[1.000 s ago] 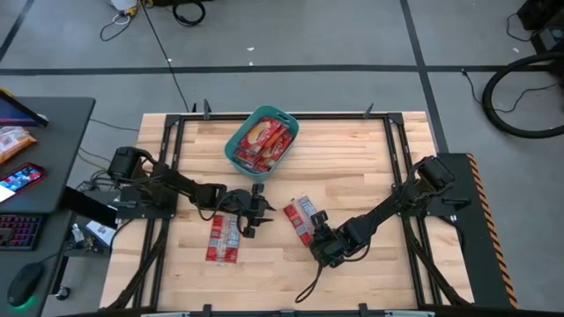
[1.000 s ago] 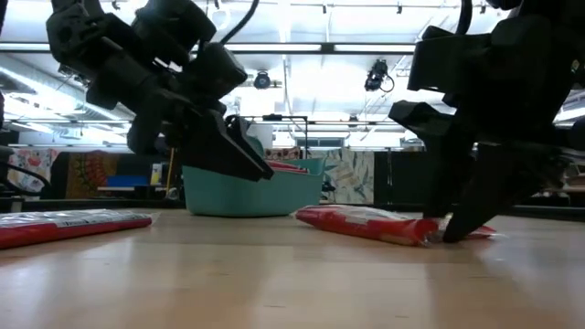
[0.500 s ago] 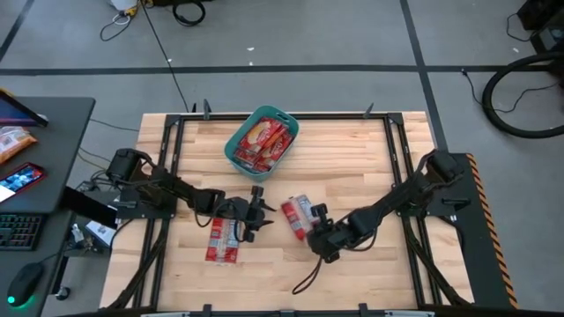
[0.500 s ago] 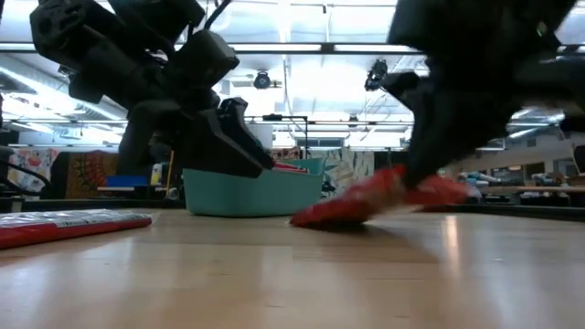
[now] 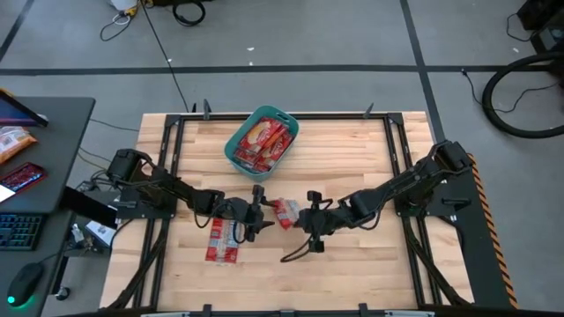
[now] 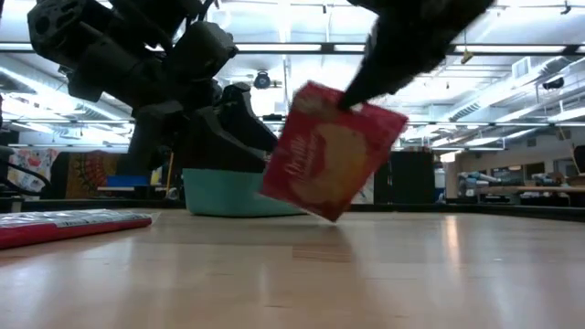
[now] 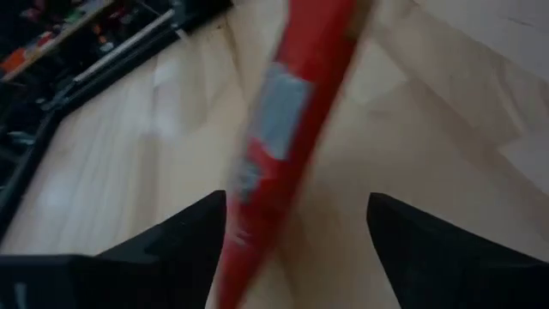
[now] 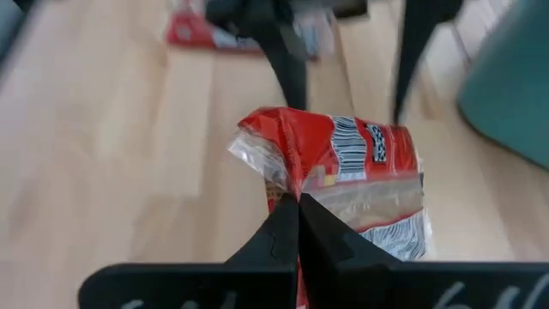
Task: Sort popcorn bags into baskets
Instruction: Put the red popcorn bag into the blue bin
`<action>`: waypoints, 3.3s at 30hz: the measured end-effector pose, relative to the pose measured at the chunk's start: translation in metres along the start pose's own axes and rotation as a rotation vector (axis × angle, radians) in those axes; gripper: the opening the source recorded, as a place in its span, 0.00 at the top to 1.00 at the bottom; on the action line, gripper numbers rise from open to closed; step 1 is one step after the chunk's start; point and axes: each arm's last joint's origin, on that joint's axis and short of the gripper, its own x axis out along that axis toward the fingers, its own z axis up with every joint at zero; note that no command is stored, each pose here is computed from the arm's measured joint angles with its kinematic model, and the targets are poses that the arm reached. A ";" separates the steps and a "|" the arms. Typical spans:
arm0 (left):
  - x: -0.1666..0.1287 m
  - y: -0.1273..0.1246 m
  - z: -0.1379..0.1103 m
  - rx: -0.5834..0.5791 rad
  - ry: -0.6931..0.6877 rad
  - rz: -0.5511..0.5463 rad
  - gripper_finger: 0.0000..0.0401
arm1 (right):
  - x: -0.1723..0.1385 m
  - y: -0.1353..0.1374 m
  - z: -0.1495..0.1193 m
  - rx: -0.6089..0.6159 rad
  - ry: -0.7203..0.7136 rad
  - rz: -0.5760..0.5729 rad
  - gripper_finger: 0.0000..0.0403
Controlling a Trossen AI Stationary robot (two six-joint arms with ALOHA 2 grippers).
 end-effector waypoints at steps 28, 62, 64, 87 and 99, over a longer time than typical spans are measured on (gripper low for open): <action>-0.010 0.009 0.011 -0.228 -0.030 0.053 0.92 | -0.024 -0.014 0.031 0.079 -0.211 0.068 0.70; -0.045 0.187 0.020 -0.639 0.424 0.645 0.91 | -0.072 -0.030 -0.004 0.128 -0.045 -0.204 0.64; -0.046 0.197 0.007 -0.663 0.476 0.677 0.91 | -0.071 -0.028 -0.007 0.134 -0.055 -0.198 0.64; -0.036 0.227 -0.018 -0.742 0.504 0.592 0.54 | -0.066 -0.023 -0.003 0.070 -0.200 -0.165 0.64; -0.050 0.172 0.034 -0.558 0.323 -0.178 0.52 | -0.066 -0.023 -0.003 0.024 -0.196 -0.177 0.64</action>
